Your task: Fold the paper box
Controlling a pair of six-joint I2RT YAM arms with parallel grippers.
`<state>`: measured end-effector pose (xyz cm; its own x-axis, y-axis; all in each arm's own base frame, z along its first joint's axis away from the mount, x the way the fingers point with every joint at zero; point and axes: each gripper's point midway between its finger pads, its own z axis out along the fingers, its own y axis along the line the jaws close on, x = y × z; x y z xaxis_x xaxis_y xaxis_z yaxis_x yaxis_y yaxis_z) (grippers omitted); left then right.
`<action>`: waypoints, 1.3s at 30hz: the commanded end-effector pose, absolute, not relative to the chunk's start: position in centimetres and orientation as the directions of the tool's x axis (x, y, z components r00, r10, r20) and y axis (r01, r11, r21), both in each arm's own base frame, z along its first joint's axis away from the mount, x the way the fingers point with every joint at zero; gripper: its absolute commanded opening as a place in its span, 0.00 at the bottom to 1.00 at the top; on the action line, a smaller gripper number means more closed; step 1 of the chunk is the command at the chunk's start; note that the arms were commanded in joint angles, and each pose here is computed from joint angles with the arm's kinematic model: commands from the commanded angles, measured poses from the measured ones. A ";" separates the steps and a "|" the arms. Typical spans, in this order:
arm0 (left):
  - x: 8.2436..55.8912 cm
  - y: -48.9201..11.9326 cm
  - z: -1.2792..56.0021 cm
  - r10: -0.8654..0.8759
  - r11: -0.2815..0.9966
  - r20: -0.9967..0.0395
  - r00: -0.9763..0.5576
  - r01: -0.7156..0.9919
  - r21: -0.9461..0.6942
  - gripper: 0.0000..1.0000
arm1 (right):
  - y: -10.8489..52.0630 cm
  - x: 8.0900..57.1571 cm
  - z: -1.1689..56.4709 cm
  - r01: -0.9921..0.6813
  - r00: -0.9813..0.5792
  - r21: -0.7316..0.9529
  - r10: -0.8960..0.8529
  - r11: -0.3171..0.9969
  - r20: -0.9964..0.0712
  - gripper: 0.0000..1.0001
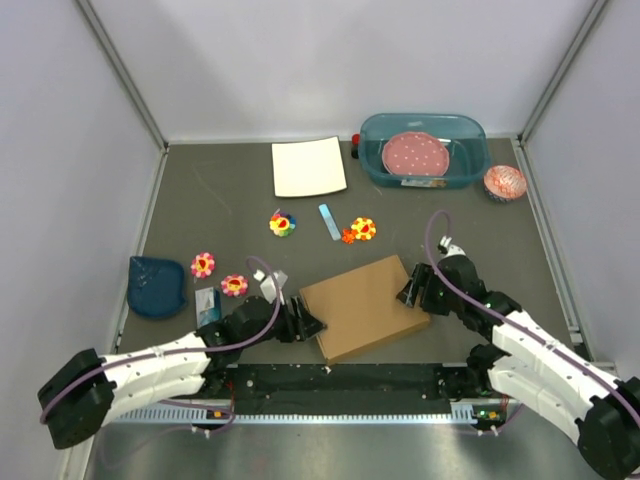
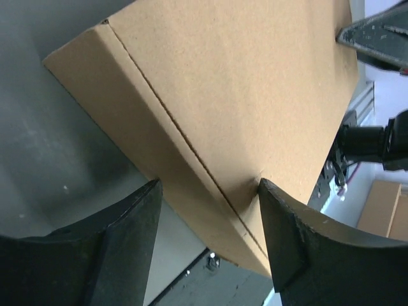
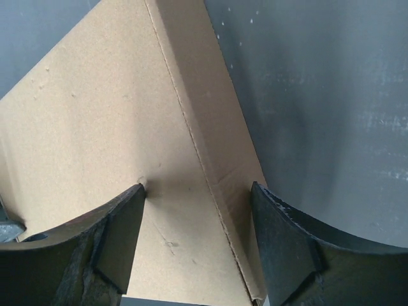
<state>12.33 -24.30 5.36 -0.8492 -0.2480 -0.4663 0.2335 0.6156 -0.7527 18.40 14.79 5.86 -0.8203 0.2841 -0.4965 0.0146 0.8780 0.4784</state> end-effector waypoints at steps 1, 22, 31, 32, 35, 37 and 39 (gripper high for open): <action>15.4 -23.2 5.4 -0.356 0.656 -0.540 -0.763 0.208 -0.725 0.66 | 16.1 17.9 4.7 0.006 -0.834 0.549 0.307 0.836 -0.458 0.65; 26.6 -23.3 8.6 -0.315 0.736 -0.631 -0.709 0.237 -0.634 0.63 | 17.2 22.4 2.6 0.062 -0.820 0.603 0.385 0.795 -0.424 0.57; 28.9 -23.0 9.8 -0.300 0.758 -0.629 -0.717 0.221 -0.613 0.71 | 16.1 22.8 3.8 0.072 -0.798 0.597 0.405 0.799 -0.446 0.66; 29.1 -22.5 11.0 -0.315 0.763 -0.652 -0.689 0.225 -0.606 0.73 | 15.7 22.6 4.0 0.084 -0.799 0.584 0.405 0.808 -0.445 0.68; 28.9 -20.6 12.6 -0.329 0.799 -0.692 -0.642 0.201 -0.567 0.80 | 14.6 23.1 6.8 0.078 -0.765 0.556 0.407 0.827 -0.499 0.72; 28.5 -19.3 12.8 -0.323 0.828 -0.708 -0.628 0.173 -0.533 0.82 | 13.9 24.0 9.7 0.048 -0.719 0.544 0.407 0.837 -0.563 0.75; 29.2 -17.4 14.4 -0.360 0.859 -0.747 -0.559 0.115 -0.500 0.83 | 13.0 24.0 11.3 0.054 -0.701 0.513 0.399 0.857 -0.591 0.76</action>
